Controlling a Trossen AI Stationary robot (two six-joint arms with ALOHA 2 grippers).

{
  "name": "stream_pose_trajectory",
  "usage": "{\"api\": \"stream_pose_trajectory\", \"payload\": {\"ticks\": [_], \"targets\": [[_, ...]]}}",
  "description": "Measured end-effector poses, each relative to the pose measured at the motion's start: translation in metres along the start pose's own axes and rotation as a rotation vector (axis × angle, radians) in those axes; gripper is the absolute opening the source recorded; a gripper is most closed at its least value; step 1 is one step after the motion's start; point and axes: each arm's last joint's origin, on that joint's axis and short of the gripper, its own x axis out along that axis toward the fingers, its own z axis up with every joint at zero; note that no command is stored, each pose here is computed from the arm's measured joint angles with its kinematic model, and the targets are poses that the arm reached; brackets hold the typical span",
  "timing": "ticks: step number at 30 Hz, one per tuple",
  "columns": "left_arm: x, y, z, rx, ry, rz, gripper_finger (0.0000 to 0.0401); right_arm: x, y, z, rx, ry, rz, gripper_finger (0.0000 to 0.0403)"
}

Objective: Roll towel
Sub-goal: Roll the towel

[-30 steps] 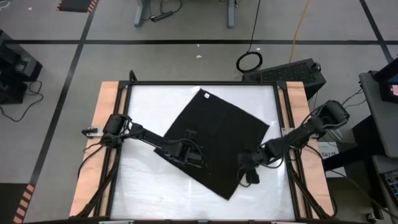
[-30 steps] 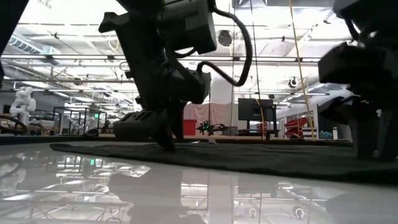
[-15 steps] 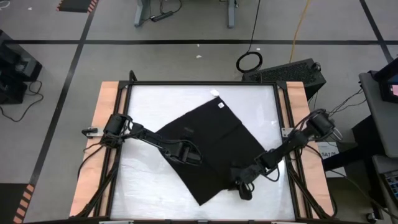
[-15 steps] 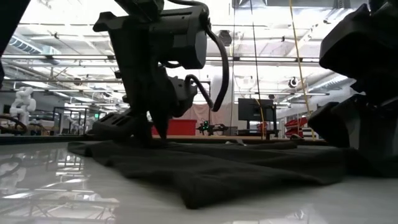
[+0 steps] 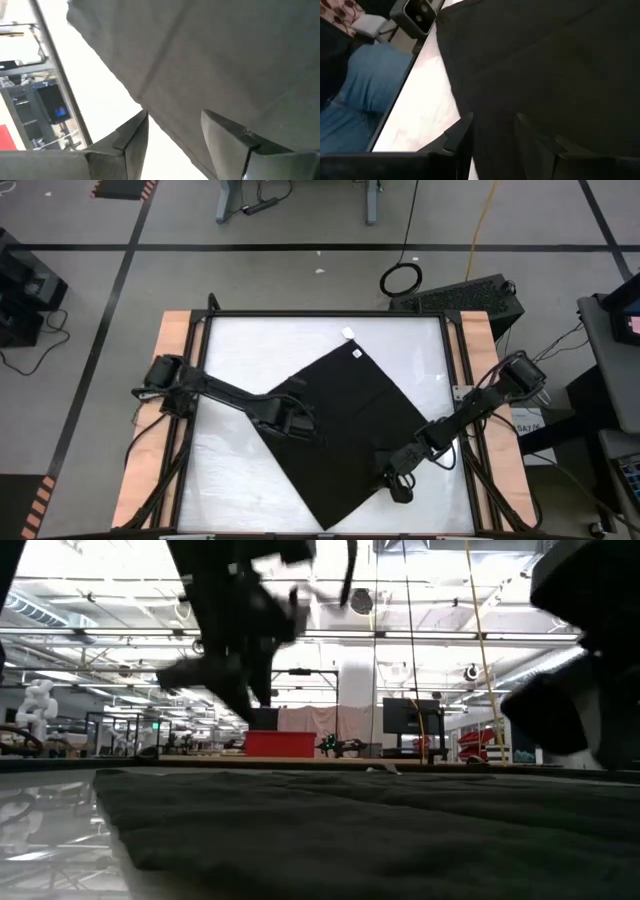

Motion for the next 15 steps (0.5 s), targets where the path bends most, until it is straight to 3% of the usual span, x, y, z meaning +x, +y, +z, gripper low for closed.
{"api": "stream_pose_trajectory", "payload": {"ticks": [8,15], "targets": [[-0.054,0.018,-0.012,-0.147,-0.193,0.007,0.0189,-0.035,0.011,0.019,-0.094,-0.076,-0.02,0.0132],[-0.082,0.003,-0.003,-0.196,-0.384,-0.123,0.0189,-0.066,0.006,0.023,-0.2,-0.076,-0.224,0.0132]]}}
